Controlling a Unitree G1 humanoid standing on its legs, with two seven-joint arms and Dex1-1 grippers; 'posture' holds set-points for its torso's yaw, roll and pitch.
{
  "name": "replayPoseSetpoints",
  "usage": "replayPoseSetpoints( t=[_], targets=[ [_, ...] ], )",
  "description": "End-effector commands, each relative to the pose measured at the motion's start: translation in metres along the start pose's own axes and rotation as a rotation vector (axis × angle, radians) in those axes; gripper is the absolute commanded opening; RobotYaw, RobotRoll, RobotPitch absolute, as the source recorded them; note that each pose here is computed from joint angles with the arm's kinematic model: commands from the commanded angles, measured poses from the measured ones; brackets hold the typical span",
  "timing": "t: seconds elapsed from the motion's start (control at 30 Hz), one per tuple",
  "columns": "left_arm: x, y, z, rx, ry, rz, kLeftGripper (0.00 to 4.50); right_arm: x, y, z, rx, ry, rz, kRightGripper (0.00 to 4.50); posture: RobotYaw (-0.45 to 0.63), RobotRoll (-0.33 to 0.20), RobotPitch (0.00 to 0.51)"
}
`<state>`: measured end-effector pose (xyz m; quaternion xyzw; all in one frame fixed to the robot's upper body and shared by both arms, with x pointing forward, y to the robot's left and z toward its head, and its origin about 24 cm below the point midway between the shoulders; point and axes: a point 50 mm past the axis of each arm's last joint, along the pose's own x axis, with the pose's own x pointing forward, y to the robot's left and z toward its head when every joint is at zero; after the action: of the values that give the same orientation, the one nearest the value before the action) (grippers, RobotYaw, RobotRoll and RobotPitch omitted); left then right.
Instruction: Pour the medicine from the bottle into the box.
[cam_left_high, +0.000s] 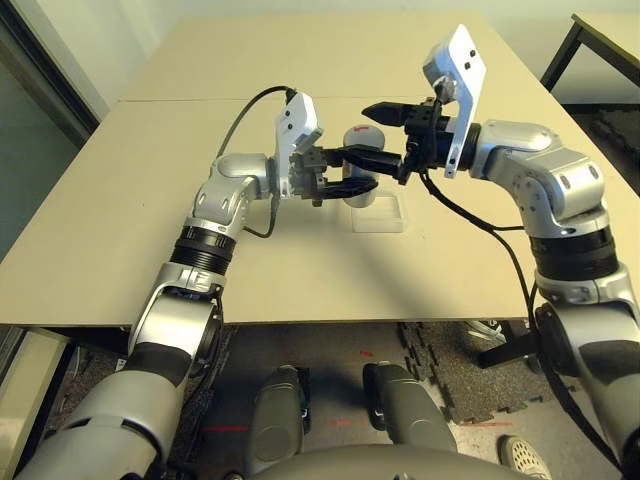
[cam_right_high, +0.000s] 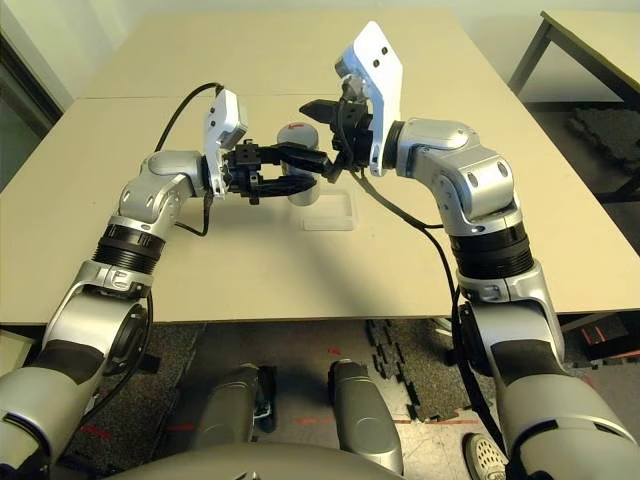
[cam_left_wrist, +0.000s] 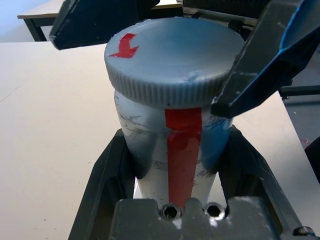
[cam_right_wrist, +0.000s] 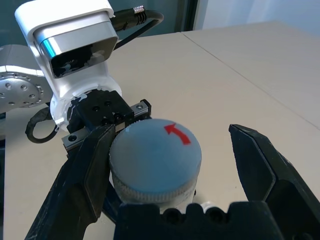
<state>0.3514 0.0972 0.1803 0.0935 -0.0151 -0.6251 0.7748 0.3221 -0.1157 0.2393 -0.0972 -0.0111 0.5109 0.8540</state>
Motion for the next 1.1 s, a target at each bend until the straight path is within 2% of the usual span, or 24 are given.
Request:
replayPoseSetpoints(
  t=[0.03,0.73,0.93,1.1],
  targets=[
    [-0.001,-0.001,-0.001,0.007,0.008,-0.005,2.48,-0.016,-0.003,0.0,0.02,0.002,-0.039,4.5,-0.17,0.0,0.114],
    [-0.003,0.004,-0.002,0.011,0.02,0.007,2.48,-0.056,-0.003,-0.005,0.074,0.041,-0.119,4.5,-0.2,0.0,0.107],
    [-0.003,0.005,-0.002,0.014,0.018,0.006,2.48,-0.055,0.006,-0.004,0.083,0.054,-0.058,4.5,-0.2,0.0,0.104],
    [-0.002,0.005,-0.002,0.015,0.019,0.003,2.48,-0.043,0.011,0.001,0.075,0.03,-0.014,4.5,-0.2,0.0,0.098]
  ],
)
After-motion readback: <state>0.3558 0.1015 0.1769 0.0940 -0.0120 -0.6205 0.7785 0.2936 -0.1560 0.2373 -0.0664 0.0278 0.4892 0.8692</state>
